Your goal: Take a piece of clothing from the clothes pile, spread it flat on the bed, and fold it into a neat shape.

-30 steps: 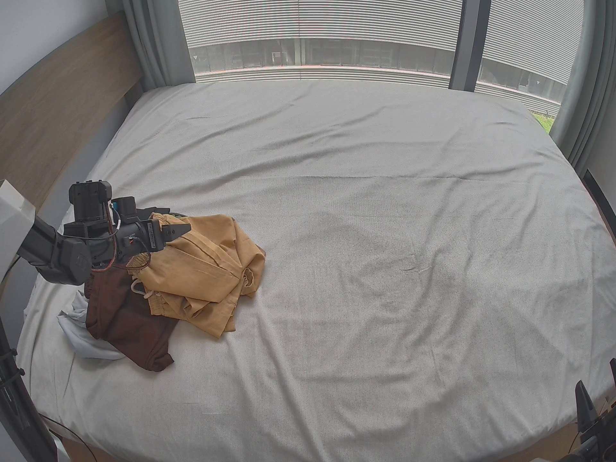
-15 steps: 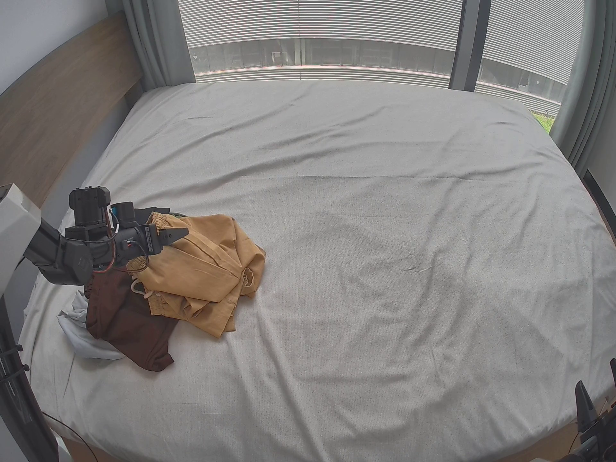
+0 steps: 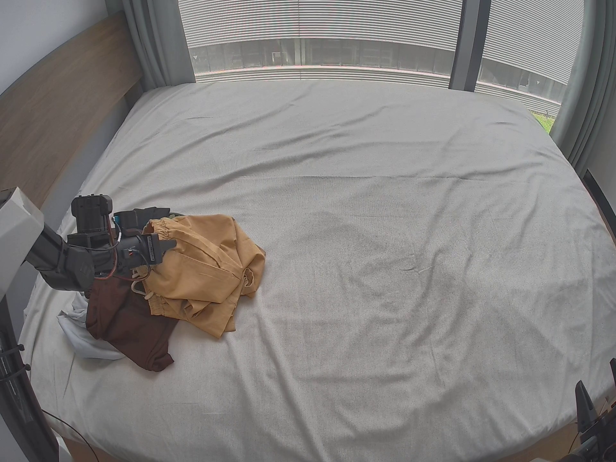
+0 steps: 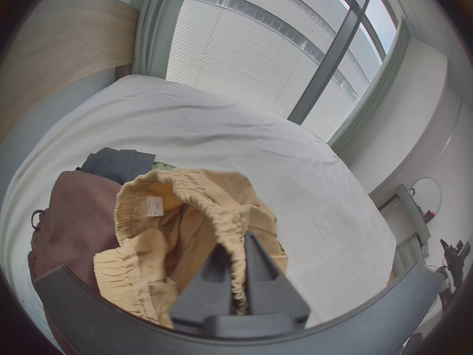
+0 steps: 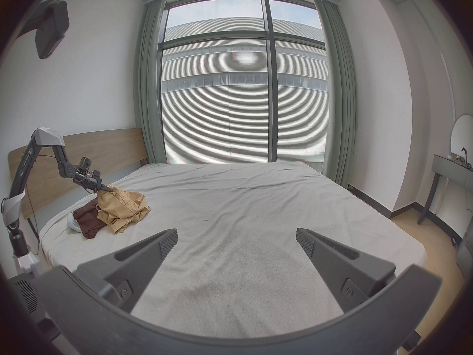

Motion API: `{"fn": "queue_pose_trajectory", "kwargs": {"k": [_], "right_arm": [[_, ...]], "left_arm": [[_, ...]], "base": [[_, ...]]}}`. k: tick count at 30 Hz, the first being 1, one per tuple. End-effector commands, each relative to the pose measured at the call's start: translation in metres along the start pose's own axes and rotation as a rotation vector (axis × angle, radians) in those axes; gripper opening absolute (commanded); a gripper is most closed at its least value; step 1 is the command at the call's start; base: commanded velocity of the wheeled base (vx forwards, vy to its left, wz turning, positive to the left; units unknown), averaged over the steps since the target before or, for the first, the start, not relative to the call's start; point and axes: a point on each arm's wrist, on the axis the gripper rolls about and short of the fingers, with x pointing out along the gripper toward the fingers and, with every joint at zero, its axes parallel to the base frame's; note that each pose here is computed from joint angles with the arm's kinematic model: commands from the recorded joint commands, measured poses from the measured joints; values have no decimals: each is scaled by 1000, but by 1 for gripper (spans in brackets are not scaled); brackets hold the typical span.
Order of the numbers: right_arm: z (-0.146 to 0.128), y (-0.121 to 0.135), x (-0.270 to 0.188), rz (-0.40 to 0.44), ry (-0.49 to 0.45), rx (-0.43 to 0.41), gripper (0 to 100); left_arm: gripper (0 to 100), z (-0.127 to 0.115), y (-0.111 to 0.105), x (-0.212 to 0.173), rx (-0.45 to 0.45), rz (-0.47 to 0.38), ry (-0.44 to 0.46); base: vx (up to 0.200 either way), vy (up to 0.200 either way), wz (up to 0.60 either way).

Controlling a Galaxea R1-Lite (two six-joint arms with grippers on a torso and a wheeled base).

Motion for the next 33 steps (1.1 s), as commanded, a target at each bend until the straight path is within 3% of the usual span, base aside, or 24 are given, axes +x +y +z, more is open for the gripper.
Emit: {"fn": "queue_pose_trajectory", "kwargs": {"k": [1,7,13,16,27,33], "right_arm": [[-4,0,0,0,-1,0,100],[-4,0,0,0,-1,0,100],[-5,0,0,0,0,-2,100],[-4,0,0,0,-1,-2,100],[-4,0,0,0,-1,-2,100],[-4,0,0,0,-3,-2,100]], "left_arm": [[0,-2,-3,-2,0,-15,5],[0,8,-29,-18,-43,-97,-11],[0,25,-61,-30,-109,-193,-99],[0,28,-66,-29,-134,-215,-149],[0,20,-65,-28,-183,-211,-133],[0,19,-81,-28,-237,-264,-145]], "base": [[0,0,0],[0,0,0],[0,0,0],[0,0,0],[0,0,0],[0,0,0]]}}
